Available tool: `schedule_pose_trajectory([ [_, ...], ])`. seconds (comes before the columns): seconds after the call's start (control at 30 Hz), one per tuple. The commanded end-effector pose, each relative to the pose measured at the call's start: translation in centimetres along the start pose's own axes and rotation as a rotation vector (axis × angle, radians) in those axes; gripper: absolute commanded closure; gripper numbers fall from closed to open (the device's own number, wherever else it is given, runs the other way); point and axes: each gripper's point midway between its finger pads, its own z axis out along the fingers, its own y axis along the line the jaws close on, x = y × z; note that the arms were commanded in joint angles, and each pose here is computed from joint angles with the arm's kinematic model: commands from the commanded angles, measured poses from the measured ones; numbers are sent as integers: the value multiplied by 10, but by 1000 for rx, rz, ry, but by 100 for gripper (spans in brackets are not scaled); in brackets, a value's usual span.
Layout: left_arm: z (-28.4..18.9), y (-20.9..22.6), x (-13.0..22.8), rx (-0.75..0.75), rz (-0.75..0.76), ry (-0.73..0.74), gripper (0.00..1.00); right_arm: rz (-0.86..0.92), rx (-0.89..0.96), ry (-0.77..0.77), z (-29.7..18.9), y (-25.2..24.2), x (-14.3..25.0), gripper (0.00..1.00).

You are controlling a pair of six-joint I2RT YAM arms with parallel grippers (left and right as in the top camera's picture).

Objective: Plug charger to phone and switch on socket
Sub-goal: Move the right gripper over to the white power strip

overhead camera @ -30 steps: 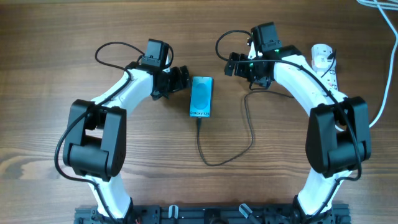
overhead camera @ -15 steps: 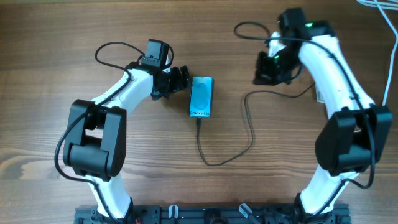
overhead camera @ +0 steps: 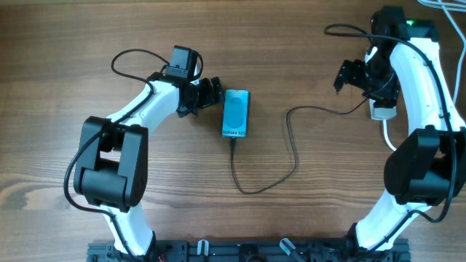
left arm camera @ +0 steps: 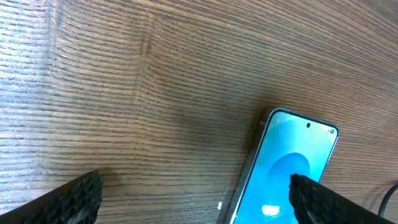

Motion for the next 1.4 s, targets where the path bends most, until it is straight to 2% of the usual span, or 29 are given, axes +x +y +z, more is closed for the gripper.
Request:
schedule_pose_trajectory([
  [0.0,4,3,2,-7,2,8,0,36,28,-40,-7,-8,-5,0],
  [0.13,4,3,2,-7,2,8,0,308,214,-158,-13,-54,-25,0],
  [0.27,4,3,2,-7,2,8,0,370,188,-226,-15,-66,-46,0],
  [0.4,4,3,2,-7,2,8,0,526,132,-240,-14,-78,-54,0],
  [0.53,4,3,2,-7,2,8,0,519,-93,-321,-20,-59,-93,0],
  [0.63,4,3,2,-7,2,8,0,463,-48,-427,-28,-68,-113,0],
  [0.83,4,3,2,-7,2,8,0,530,84,-500,-34,-97,-119,0],
  [1.07,4,3,2,-7,2,8,0,592,115,-476,-18,-125,-115,0],
  [1.13,4,3,2,-7,2,8,0,671,124,-449,-5,-140,-108,0],
  [1.37,4,3,2,-7,2,8,0,723,162,-378,14,-170,-90,0],
])
